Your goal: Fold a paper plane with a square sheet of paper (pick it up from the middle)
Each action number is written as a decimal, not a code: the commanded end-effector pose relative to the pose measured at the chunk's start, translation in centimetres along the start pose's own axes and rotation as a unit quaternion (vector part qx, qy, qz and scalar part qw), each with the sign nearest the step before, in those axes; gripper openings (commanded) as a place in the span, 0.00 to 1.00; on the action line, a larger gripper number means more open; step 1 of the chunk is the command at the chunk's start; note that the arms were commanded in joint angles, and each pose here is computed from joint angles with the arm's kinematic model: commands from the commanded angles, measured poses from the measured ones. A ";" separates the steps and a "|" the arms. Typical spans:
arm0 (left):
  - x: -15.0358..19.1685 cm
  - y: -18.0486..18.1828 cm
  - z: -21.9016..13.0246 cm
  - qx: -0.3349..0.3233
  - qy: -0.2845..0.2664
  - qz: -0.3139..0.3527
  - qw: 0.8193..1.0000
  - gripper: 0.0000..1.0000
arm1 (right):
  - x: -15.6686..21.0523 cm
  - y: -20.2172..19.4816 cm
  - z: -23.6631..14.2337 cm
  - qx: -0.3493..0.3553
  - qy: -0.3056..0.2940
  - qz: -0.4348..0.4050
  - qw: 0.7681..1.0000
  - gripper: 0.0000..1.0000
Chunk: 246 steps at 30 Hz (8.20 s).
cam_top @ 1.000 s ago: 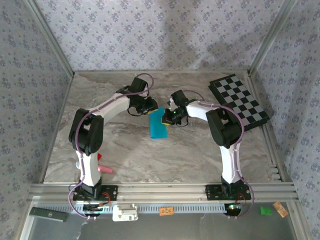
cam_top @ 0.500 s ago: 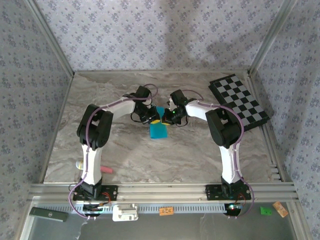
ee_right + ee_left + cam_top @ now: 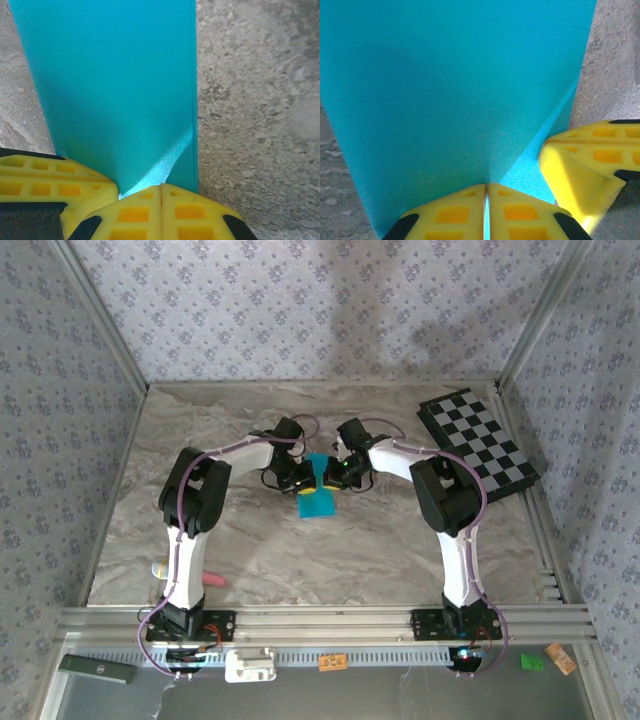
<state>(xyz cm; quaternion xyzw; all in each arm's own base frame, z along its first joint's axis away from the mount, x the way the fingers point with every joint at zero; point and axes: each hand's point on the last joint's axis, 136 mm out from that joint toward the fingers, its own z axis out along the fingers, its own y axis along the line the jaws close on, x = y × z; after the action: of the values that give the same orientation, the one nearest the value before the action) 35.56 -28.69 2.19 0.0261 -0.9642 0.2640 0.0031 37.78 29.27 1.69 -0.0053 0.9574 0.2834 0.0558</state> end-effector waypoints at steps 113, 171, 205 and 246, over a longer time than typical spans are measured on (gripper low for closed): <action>-4.7 4.8 -1.7 0.028 -0.092 -0.004 0.995 0.09 | 6.8 -13.1 -0.1 0.306 0.174 -0.097 0.931 0.05; -2.8 -3.0 -3.0 0.164 -0.080 -0.056 0.982 0.10 | 6.2 -8.8 0.2 0.223 0.089 0.031 0.970 0.05; 3.8 0.5 -3.1 0.091 0.010 0.026 0.995 0.07 | 7.9 -11.0 1.3 0.237 0.102 0.050 0.965 0.04; 8.0 0.8 -3.5 0.072 -0.031 0.037 0.996 0.06 | 8.0 -12.1 1.6 0.247 0.101 0.057 0.962 0.03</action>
<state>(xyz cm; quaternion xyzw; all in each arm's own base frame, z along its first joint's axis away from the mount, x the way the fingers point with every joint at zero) 26.65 -26.56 2.56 0.0048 -0.9440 0.3297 -0.0106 37.22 26.52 1.26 0.0017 0.9802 0.1833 0.0748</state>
